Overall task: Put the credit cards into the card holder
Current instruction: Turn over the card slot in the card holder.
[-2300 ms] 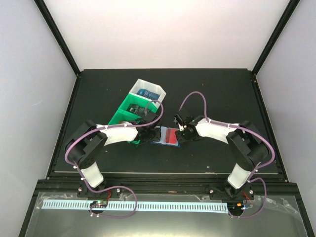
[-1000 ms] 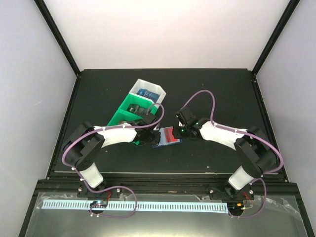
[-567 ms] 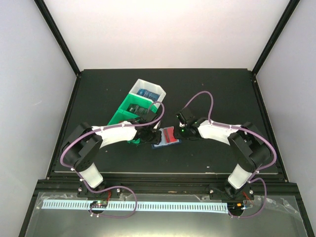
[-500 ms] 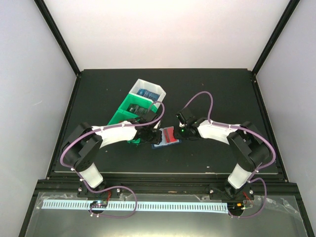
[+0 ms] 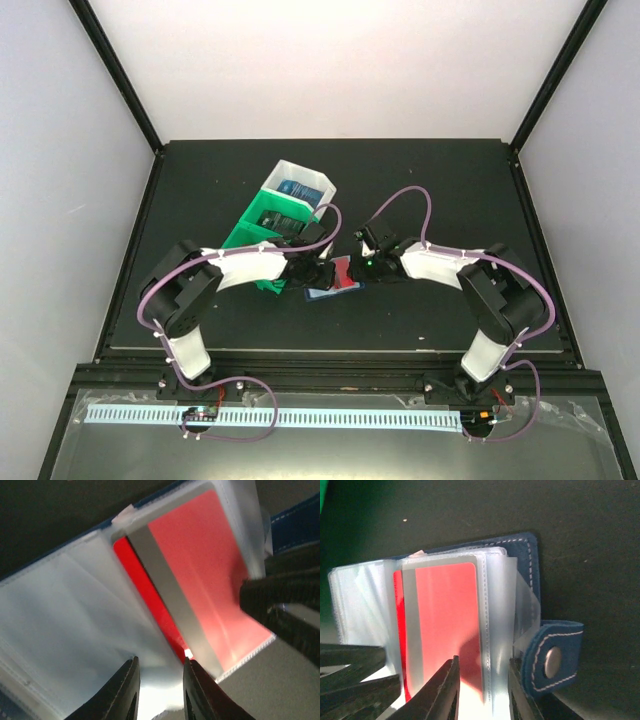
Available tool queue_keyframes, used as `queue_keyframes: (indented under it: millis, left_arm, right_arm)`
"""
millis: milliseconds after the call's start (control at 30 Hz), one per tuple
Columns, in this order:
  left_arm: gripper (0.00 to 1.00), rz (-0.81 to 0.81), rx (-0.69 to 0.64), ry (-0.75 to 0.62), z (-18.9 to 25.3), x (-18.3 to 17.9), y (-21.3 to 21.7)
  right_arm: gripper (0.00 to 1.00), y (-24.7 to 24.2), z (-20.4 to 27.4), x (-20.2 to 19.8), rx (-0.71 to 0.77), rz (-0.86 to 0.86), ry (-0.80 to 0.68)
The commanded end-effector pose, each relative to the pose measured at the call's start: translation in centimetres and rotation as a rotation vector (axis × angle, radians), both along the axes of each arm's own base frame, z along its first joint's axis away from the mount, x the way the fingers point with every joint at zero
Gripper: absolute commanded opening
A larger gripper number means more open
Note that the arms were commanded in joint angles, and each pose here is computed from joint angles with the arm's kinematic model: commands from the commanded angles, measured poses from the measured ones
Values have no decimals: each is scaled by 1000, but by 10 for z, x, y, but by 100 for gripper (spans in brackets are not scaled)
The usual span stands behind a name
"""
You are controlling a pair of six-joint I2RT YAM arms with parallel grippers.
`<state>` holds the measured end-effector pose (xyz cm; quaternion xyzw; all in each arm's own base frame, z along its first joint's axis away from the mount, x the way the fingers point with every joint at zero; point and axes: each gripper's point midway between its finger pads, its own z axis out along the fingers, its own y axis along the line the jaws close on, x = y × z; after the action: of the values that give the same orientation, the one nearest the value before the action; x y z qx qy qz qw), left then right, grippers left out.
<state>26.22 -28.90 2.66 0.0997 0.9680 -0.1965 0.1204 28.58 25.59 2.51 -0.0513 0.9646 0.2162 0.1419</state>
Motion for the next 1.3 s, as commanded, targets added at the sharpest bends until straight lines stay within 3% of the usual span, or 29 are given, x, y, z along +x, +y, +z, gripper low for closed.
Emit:
queue_keyframes:
  millis: [0, 533, 933, 1267]
  left_arm:
    - [25, 32, 89, 9, -15, 4, 4]
    - [24, 42, 158, 1, -20, 0, 18]
    - [23, 49, 116, 1, -17, -6, 17]
    - [26, 130, 87, -81, 23, 0, 29]
  right_arm:
    - [29, 10, 4, -6, 90, 28, 39]
    - [29, 32, 20, -18, 275, 91, 99]
    - [40, 45, 21, -26, 388, 118, 146]
    - [42, 54, 34, -23, 434, 156, 117]
